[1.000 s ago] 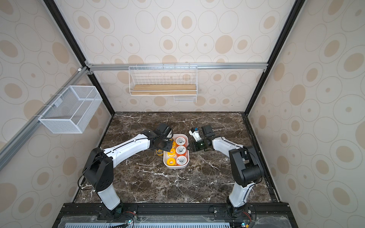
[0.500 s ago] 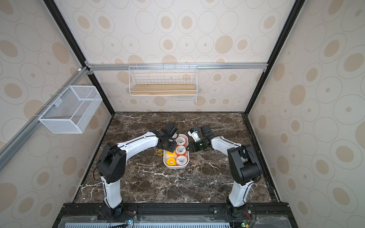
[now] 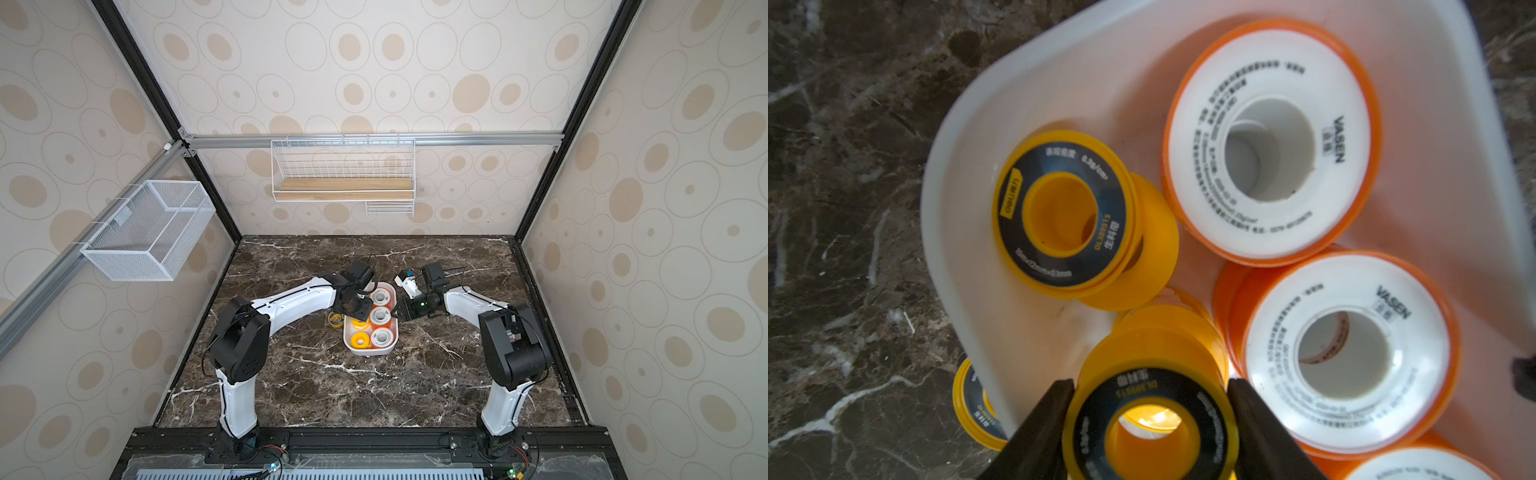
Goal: Put the sealing tape into the storage box
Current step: Place the sealing tape in the storage box.
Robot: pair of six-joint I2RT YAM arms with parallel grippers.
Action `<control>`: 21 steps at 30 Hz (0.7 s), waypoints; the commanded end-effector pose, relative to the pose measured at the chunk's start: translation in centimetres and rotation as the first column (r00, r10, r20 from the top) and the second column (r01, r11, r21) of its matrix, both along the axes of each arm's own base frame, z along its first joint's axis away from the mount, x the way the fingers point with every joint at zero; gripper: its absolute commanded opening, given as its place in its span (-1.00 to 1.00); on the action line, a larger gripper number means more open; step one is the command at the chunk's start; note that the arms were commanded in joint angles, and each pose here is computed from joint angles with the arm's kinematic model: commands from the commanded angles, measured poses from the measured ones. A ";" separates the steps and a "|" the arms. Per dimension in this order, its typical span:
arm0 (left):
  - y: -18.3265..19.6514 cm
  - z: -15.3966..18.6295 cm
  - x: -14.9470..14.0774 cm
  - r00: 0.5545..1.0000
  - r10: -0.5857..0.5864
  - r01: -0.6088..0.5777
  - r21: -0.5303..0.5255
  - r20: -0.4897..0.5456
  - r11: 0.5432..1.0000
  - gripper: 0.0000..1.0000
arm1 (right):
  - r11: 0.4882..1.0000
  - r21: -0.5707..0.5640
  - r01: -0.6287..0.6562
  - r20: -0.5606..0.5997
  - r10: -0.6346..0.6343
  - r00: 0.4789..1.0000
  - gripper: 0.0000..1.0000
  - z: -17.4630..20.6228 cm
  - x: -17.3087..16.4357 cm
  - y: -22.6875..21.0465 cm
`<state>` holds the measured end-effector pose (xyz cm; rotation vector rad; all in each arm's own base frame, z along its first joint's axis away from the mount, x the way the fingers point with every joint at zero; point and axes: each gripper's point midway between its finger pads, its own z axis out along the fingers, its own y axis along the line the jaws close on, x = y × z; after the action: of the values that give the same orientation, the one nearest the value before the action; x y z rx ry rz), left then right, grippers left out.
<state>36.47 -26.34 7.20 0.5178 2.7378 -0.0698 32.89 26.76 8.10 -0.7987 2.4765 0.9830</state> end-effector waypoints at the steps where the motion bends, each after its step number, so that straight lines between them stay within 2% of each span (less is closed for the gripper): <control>1: 0.0 -0.1 0.4 1.000 -0.007 0.007 0.035 0.008 0.999 0.20 | 1.000 -0.002 -0.021 0.002 0.021 1.000 -0.30 0.1 0.0 0.4; 14: 0.0 -0.1 0.6 1.000 0.001 -0.001 0.040 0.013 0.999 0.31 | 1.000 -0.009 -0.020 -0.002 0.020 1.000 -0.29 -0.1 0.0 0.3; 21: 0.6 1.6 0.5 0.999 0.009 -0.011 0.045 0.041 0.999 0.31 | 1.000 -0.005 -0.025 -0.008 0.025 1.000 -0.32 -0.1 -0.1 0.4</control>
<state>36.67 -26.22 6.42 0.5197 2.7420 -0.0336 32.85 26.73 8.06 -0.8068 2.4770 0.9803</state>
